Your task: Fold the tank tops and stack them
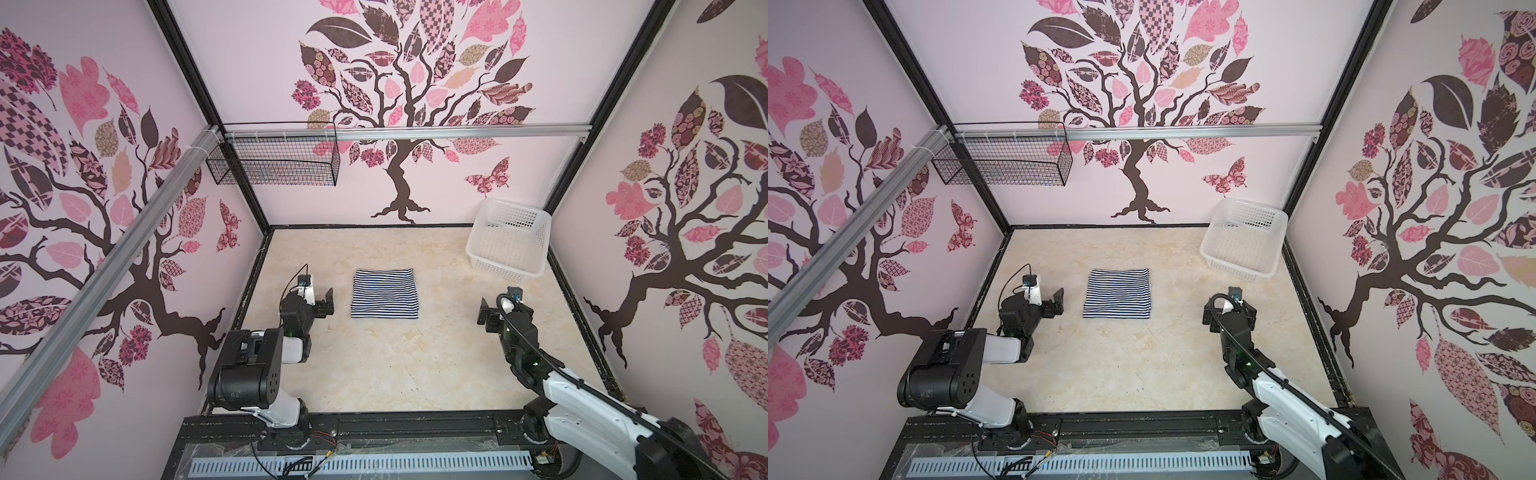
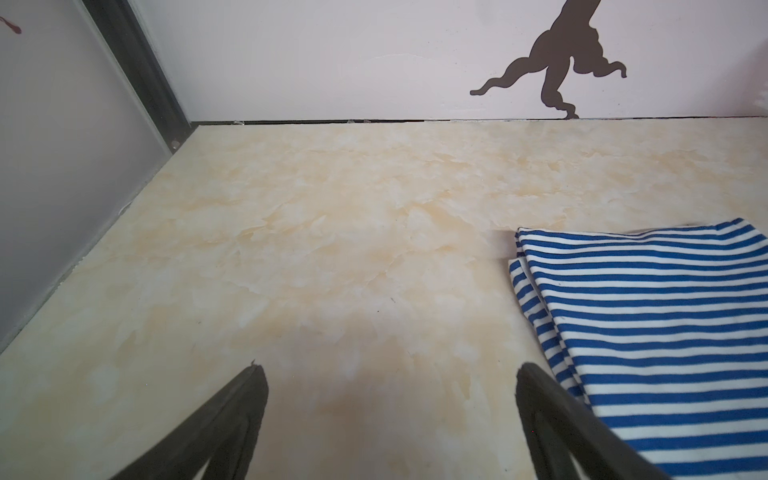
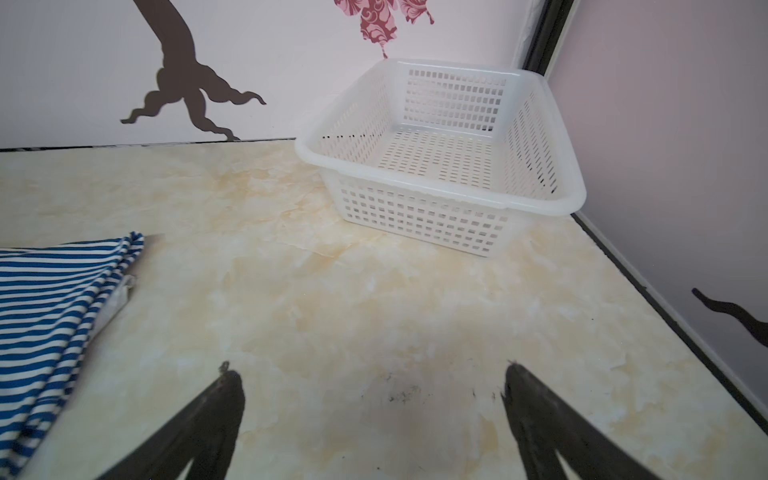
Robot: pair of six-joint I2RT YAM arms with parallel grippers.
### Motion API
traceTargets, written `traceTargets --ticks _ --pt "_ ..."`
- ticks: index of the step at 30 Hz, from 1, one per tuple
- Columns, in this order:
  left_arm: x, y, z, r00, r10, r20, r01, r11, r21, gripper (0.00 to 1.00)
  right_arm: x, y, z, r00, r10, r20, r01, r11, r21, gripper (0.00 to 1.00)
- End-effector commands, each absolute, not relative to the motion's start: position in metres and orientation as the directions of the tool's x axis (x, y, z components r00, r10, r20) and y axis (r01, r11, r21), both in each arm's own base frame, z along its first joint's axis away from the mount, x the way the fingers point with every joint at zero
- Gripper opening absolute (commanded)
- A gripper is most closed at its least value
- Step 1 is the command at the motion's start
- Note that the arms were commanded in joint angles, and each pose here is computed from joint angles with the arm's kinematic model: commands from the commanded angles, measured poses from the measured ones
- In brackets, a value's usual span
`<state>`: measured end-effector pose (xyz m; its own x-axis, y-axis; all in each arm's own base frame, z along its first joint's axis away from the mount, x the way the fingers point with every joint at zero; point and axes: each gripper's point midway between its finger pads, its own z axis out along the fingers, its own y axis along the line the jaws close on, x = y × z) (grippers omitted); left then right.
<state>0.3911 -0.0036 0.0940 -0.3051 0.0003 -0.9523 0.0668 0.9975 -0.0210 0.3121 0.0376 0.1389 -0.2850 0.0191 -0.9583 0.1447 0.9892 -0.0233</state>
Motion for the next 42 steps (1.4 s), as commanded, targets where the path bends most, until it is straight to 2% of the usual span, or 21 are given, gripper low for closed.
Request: traceTargets --ticks 1,7,11,13,17,18,20,21,24,26,29,42 --pt "0.396 -0.003 0.104 -0.273 -0.003 -0.962 0.086 0.996 -0.027 0.97 0.333 0.031 0.165 -0.170 -0.001 -0.985 0.170 0.985 -0.030 1.00" --pt "0.395 -0.004 0.105 -0.271 -0.008 -0.963 0.117 0.992 -0.041 0.97 0.356 0.012 0.147 -0.185 0.051 -0.981 0.183 0.983 0.017 1.00" --pt "0.396 -0.004 0.103 -0.284 -0.009 -0.959 0.118 0.992 -0.044 0.97 0.363 0.019 0.147 -0.147 0.047 -0.988 0.077 0.996 0.036 1.00" --pt "0.397 -0.004 0.102 -0.286 -0.009 -0.958 0.119 0.992 -0.045 0.97 0.369 0.018 0.140 -0.174 0.027 -0.984 0.087 0.996 0.012 1.00" --pt "0.397 -0.004 0.103 -0.285 -0.009 -0.958 0.120 0.992 -0.046 0.97 0.374 0.011 0.137 -0.146 0.010 -0.989 0.100 0.995 -0.004 0.99" --pt "0.397 -0.004 0.103 -0.286 -0.010 -0.958 0.120 0.992 -0.046 0.97 0.376 0.010 0.136 -0.143 0.019 -0.990 0.090 0.996 0.006 0.98" --pt "0.397 -0.005 0.103 -0.286 -0.011 -0.958 0.120 0.992 -0.047 0.97 0.380 0.011 0.126 -0.173 0.048 -0.984 0.021 0.999 0.045 0.84" --pt "0.397 -0.005 0.103 -0.286 -0.010 -0.958 0.121 0.992 -0.046 0.97 0.380 0.009 0.123 -0.169 0.062 -0.984 0.020 0.998 0.059 0.81" --pt "0.397 -0.004 0.103 -0.286 -0.009 -0.958 0.120 0.992 -0.045 0.97 0.380 0.010 0.117 -0.149 0.054 -0.987 0.003 0.999 0.055 0.85" --pt "0.397 -0.004 0.103 -0.287 -0.008 -0.958 0.120 0.992 -0.045 0.97 0.383 0.009 0.115 -0.160 0.060 -0.985 0.010 0.998 0.059 0.93" --pt "0.397 -0.004 0.102 -0.288 -0.010 -0.958 0.119 0.992 -0.046 0.97 0.385 0.002 0.113 -0.185 0.073 -0.980 0.058 0.996 0.063 1.00" --pt "0.396 -0.004 0.103 -0.286 -0.008 -0.958 0.120 0.992 -0.044 0.97 0.385 -0.003 0.113 -0.179 0.083 -0.980 0.086 0.994 0.069 1.00"
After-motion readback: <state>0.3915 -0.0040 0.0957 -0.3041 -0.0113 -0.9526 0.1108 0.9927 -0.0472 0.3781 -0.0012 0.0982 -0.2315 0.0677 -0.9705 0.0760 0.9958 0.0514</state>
